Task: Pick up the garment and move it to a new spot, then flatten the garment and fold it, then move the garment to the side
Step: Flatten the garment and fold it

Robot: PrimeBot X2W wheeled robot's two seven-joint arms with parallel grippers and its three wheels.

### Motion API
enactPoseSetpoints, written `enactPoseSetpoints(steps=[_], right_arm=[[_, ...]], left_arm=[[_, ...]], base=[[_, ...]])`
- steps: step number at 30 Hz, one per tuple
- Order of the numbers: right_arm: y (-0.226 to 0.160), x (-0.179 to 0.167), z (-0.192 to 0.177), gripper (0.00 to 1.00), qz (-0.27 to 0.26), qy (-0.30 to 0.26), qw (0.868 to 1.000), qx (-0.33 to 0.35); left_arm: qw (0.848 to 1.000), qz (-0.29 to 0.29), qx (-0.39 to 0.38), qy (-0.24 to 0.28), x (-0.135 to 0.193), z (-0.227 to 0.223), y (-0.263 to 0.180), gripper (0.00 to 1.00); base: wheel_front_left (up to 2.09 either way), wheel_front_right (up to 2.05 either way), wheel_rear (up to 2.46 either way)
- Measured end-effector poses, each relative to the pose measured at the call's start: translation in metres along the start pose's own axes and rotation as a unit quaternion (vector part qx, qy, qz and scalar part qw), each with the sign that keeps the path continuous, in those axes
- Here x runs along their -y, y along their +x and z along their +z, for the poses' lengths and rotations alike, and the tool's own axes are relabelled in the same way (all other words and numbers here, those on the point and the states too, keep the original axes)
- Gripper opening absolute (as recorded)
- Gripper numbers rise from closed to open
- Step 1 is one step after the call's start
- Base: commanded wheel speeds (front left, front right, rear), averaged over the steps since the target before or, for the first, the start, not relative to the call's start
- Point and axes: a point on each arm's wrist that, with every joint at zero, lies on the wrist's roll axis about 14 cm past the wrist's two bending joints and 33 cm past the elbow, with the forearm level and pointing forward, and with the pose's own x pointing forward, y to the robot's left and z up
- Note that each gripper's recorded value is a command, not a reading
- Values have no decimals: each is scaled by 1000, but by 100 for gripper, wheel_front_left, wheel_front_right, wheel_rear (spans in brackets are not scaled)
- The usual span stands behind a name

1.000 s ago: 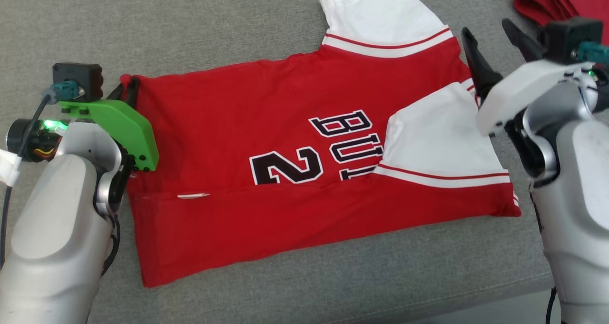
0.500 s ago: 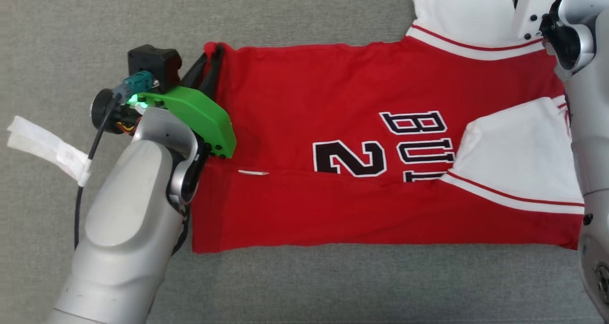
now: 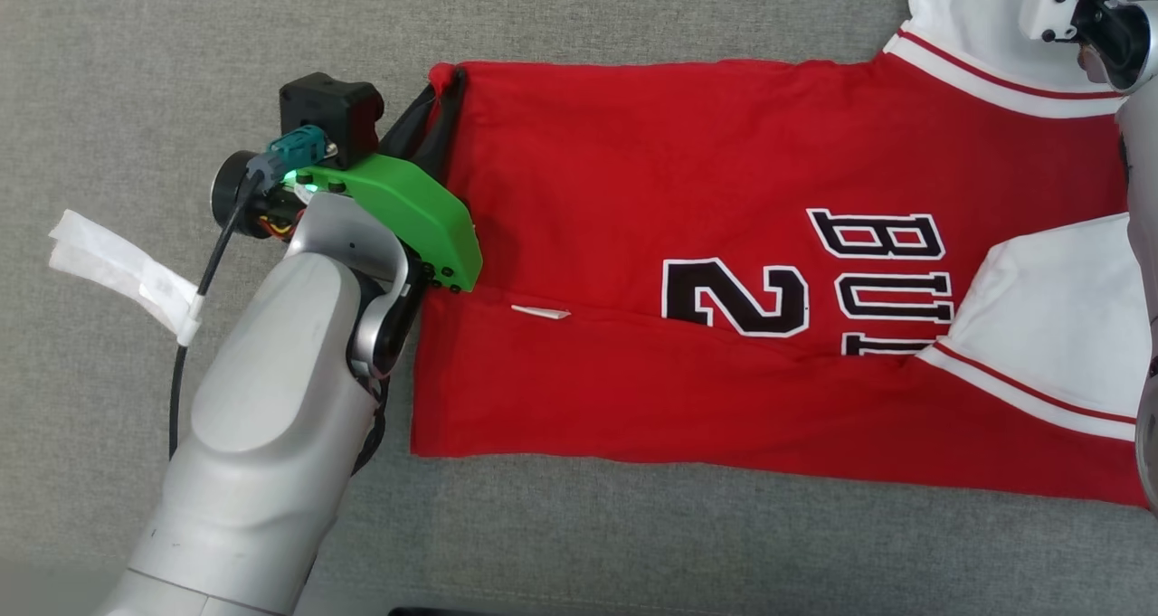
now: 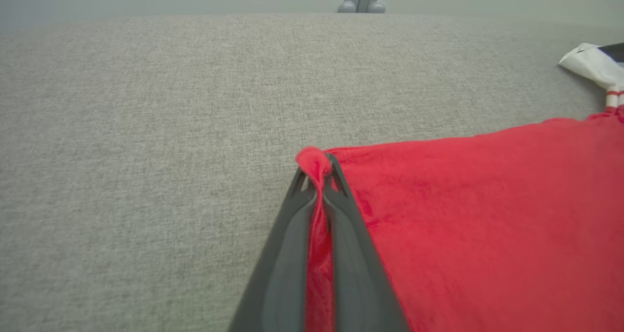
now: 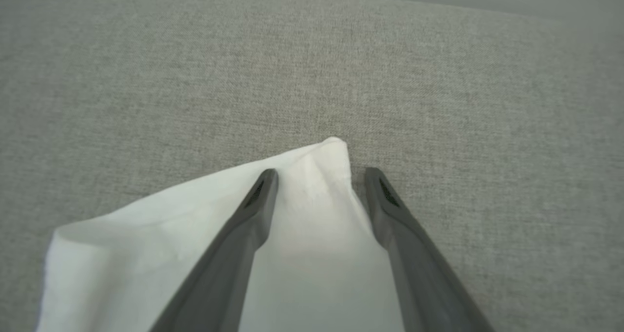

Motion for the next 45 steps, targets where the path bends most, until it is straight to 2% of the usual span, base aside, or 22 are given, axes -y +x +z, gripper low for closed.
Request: enactPoseSetpoints(steps=[1,2,11,20,28,34,38,45], right_arm=[[0,1,1,14,-1,1,1000,4],[-1,2,1,0,-2,1,1000,10],[-20,5,14,0,-5,6,996,87],[-76,-3,23,0,26,14,985,171],[-147,15,-5,0,45,42,971,231],[-191,27,-46,0,41,75,964,253],[-210,35,-70,0,27,99,960,261],[-220,25,-98,0,26,124,959,253]], left_arm=[[1000,1,0,0,-1,0,0,0],[1000,1,-1,-1,-2,0,1,0],[1000,12,0,-4,-12,5,3,0],[1000,13,6,-10,-13,13,-19,0],[1000,-4,24,-10,-2,19,-51,0],[999,-30,34,-27,21,15,-75,0],[998,-32,35,-40,27,9,-88,0],[997,-21,14,-71,30,-12,-103,0]], base=[[0,0,0],[0,0,0],[0,0,0],[0,0,0],[0,0,0],[0,0,0],[0,0,0],[0,0,0]])
